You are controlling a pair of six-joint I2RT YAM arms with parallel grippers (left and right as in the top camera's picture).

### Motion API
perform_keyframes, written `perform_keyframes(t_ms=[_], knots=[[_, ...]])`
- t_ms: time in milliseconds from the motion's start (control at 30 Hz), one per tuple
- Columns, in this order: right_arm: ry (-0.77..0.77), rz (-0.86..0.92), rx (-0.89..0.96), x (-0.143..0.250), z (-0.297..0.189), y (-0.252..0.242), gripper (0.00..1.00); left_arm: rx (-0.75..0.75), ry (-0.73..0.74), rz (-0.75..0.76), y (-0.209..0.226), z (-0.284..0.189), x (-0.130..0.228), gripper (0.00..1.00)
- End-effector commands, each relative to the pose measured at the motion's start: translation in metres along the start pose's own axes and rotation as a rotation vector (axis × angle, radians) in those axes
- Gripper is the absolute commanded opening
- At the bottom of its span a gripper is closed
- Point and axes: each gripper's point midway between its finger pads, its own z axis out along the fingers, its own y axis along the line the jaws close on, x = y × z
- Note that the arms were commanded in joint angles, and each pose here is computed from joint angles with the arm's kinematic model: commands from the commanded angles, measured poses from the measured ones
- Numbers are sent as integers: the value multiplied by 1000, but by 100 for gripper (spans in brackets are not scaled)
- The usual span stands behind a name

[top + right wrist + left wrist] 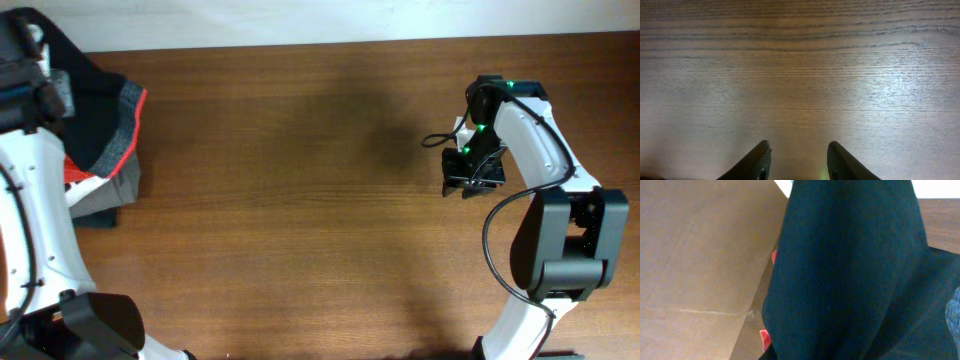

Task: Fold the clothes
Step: 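Place the leggings on top of the clothes stack and release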

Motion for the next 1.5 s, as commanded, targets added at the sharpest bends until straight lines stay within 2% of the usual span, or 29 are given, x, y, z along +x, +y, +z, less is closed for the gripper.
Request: perform_keyframes(t_ms=[0, 233, 533, 700, 733, 767, 833, 867, 1033, 1100, 1300, 1467], knots=[[-47, -10, 10, -2, -16, -2, 42, 40, -50, -56, 18, -1, -8, 0], [-45, -10, 10, -1, -16, -2, 42, 11, 26, -188, 51, 44, 19, 0], [-43, -10, 10, -1, -15, -2, 41, -27, 164, -286, 76, 99, 68, 0], [-43, -10, 10, -1, -15, -2, 42, -43, 210, -313, 91, 114, 88, 1], [-43, -10, 10, -1, -15, -2, 42, -42, 214, -317, 93, 115, 91, 8], [-43, -10, 10, -1, -15, -2, 42, -38, 217, -323, 94, 117, 93, 30], [-43, -10, 10, -1, -15, -2, 42, -53, 223, -368, 102, 117, 98, 83], [-43, -10, 10, -1, -15, -2, 42, -63, 224, -401, 107, 117, 100, 99], [-44, -10, 10, -1, -15, -2, 42, -113, 245, -593, 130, 115, 117, 99], [-47, -11, 10, -2, -16, -2, 43, -88, 242, -622, 131, 111, 118, 99], [-58, -12, 9, -4, -16, -2, 43, 98, 121, -635, 108, 88, 78, 99], [-65, -13, 9, -6, -16, -2, 43, 241, 26, -590, 75, 57, 39, 99]])
